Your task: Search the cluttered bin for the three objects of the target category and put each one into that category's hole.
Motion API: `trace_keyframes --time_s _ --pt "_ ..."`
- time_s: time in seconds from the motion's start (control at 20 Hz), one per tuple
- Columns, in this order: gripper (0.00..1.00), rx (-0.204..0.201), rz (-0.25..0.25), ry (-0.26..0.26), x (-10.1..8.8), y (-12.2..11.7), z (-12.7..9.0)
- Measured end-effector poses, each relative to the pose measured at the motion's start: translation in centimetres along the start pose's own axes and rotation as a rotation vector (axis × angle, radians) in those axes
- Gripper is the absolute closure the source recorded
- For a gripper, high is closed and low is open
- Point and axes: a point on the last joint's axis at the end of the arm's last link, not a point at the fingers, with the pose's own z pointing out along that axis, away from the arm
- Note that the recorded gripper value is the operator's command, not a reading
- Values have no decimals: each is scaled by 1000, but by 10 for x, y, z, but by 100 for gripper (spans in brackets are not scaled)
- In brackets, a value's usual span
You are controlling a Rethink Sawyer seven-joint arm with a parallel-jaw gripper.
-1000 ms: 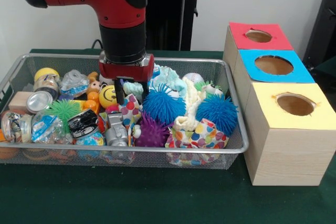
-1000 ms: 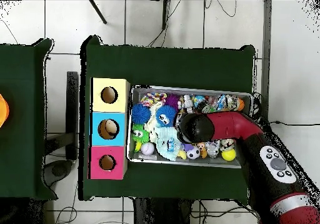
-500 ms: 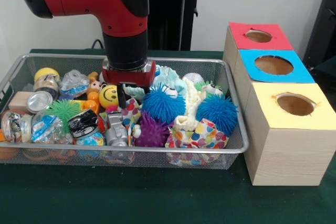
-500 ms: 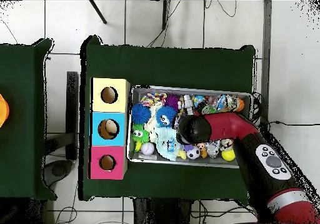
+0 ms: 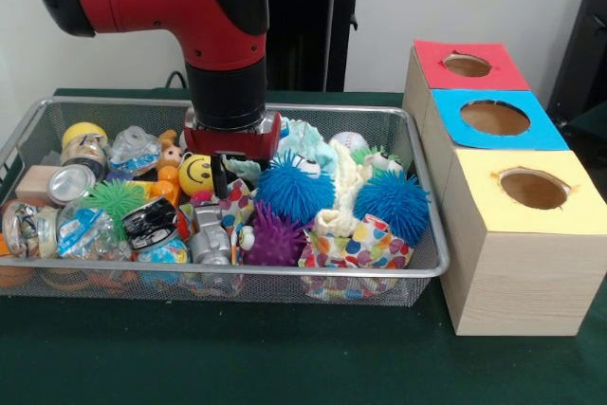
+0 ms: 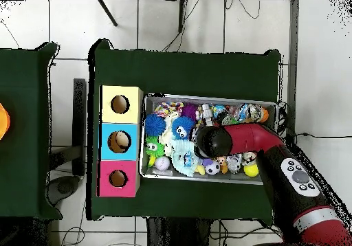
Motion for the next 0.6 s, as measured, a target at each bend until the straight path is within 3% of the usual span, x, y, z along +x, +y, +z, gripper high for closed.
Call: trace_keyframes --time_s 0.05,0.1,0.6 --pt "0 0 0 0 0 0 0" --pt "100 -1 0 -1 -1 1 0" --pt "100 1 4 -7 -4 -2 -1"
